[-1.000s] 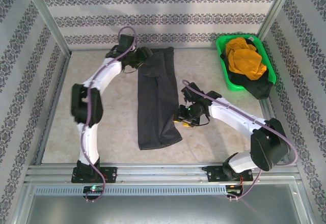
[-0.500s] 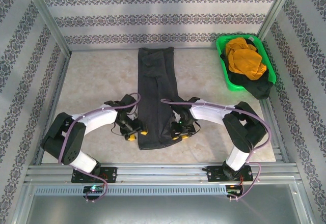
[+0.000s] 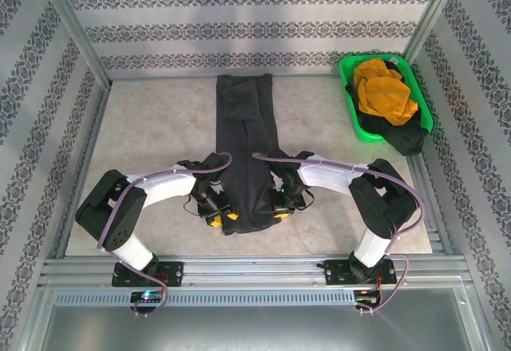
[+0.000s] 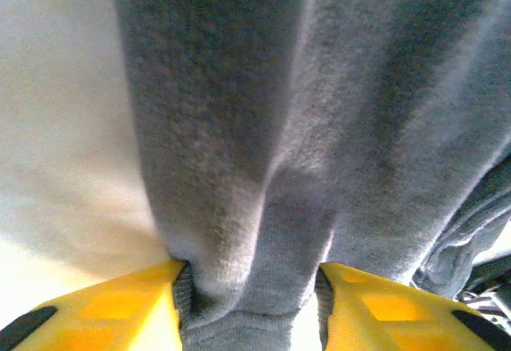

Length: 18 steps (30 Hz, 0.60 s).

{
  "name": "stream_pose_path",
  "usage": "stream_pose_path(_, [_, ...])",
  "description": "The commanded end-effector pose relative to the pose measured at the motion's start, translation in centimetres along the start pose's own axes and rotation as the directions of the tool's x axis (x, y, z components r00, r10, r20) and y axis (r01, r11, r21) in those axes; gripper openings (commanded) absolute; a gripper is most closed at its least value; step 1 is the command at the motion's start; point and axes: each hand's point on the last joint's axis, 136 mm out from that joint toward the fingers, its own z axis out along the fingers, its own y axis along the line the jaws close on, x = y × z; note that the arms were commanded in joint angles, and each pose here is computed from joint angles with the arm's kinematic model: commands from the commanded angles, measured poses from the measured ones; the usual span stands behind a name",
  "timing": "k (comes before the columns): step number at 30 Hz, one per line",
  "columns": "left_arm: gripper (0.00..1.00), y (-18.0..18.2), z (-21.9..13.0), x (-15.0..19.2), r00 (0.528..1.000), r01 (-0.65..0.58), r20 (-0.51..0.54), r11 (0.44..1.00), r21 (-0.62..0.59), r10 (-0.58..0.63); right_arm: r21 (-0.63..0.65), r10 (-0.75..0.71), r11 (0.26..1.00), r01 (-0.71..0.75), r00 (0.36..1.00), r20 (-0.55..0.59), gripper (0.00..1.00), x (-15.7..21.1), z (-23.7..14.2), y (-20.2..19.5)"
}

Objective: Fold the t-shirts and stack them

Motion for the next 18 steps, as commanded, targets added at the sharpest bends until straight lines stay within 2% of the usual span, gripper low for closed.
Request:
stream_pose_path(1, [0.54, 2.7, -1.7, 1.0, 0.999, 0.000, 0.037, 0.989, -0.149, 0.006, -0.012, 0.028, 1.000, -0.028, 1.000, -0.008, 0.00, 1.2, -0.6, -0.1])
stream_pose_path(9, [0.55, 3.0, -0.7, 3.4, 0.997, 0.073, -0.032, 0.994, -0.078, -0.076, -0.062, 0.082, 0.995, -0.084, 0.996, -0.035, 0.00, 2.8, -0.9, 0.5])
stream_pose_path(14, [0.52, 2.0, 0.9, 3.3, 0.994, 0.093, -0.048, 0.995, -0.023, -0.094, -0.073, 0.091, 0.993, -0.095, 0.994, -0.058, 0.00, 3.8, -0.7, 1.1])
stream_pose_path(15, [0.49, 1.8, 1.3, 2.9, 0.995, 0.094, -0.040, 0.995, -0.018, -0.095, -0.078, 0.091, 0.992, -0.096, 0.994, -0.061, 0.00, 3.9, -0.5, 1.2])
stream_pose_path(18, [0.28, 1.5, 2.2, 1.7, 0.994, 0.111, -0.002, 0.994, -0.012, -0.111, -0.084, 0.093, 0.992, -0.099, 0.993, -0.073, 0.00, 4.6, 0.0, 1.4])
